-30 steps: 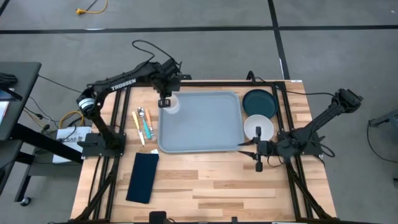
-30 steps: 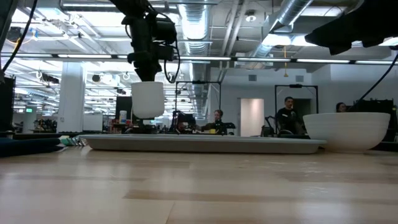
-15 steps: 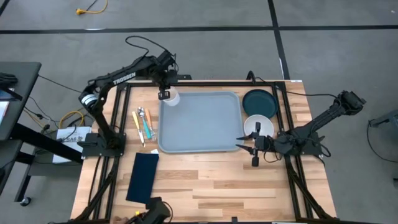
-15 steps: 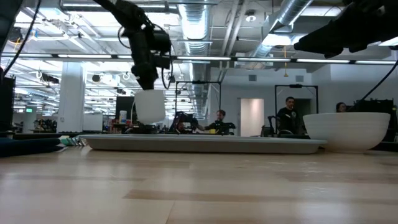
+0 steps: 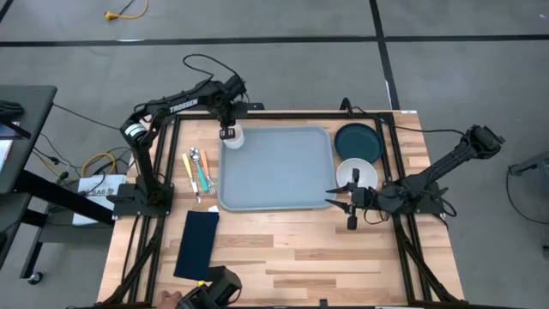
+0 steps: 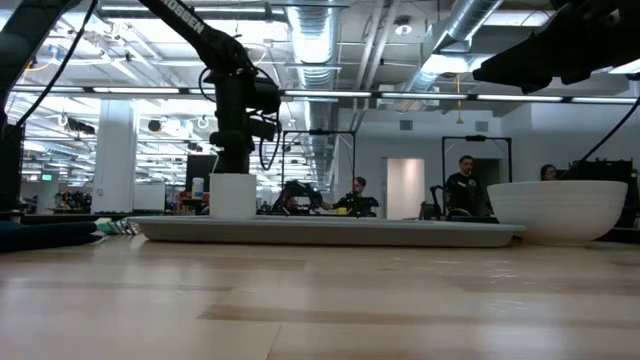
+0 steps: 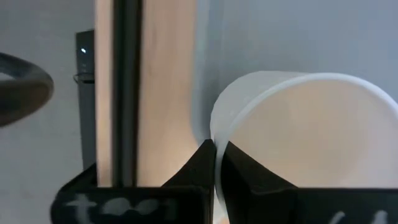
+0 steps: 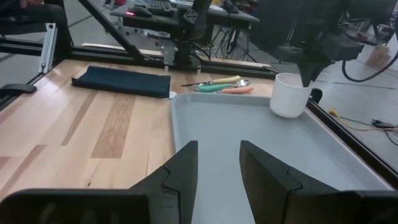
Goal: Set up tray
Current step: Put the white cup on the top left corner of the gray tray
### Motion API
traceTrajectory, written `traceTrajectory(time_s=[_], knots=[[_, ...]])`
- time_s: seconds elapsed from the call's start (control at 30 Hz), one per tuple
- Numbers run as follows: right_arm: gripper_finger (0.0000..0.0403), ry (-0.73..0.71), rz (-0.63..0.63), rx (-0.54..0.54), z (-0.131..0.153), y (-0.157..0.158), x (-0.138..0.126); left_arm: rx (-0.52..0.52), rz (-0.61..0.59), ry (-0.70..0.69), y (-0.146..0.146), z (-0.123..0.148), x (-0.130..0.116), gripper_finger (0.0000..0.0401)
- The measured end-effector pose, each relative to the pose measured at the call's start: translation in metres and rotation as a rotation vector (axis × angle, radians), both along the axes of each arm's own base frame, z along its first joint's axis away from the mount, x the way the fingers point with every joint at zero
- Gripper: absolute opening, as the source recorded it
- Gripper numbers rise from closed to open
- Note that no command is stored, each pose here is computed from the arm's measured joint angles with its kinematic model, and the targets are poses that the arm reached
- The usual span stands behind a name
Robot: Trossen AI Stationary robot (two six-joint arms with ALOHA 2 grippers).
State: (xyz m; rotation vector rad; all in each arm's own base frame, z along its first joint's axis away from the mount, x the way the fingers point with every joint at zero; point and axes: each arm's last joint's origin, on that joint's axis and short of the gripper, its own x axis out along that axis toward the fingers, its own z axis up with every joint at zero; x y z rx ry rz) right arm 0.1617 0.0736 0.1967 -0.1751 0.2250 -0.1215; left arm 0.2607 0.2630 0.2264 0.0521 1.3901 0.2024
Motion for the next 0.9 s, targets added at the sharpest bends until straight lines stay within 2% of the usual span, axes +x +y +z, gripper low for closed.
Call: traceTrajectory(time_s=[0.27, 0.47, 0.9], knots=[[0.0113, 0.000, 0.000, 0.000, -0.0001, 0.0000, 0.0000, 0.000, -0.006, 0.004, -0.0012, -0.0001, 0.0007, 0.0001], [0.0113, 0.000, 0.000, 0.000, -0.0001, 0.0000, 0.0000, 0.003, 0.001, 0.008, -0.0011, -0.0001, 0.0006, 0.0018], [0.0113, 0.008, 0.000, -0.004, -0.0014, 0.0003, 0.0006, 0.016, 0.048, 0.019, -0.0005, 0.0002, 0.0000, 0.0024]])
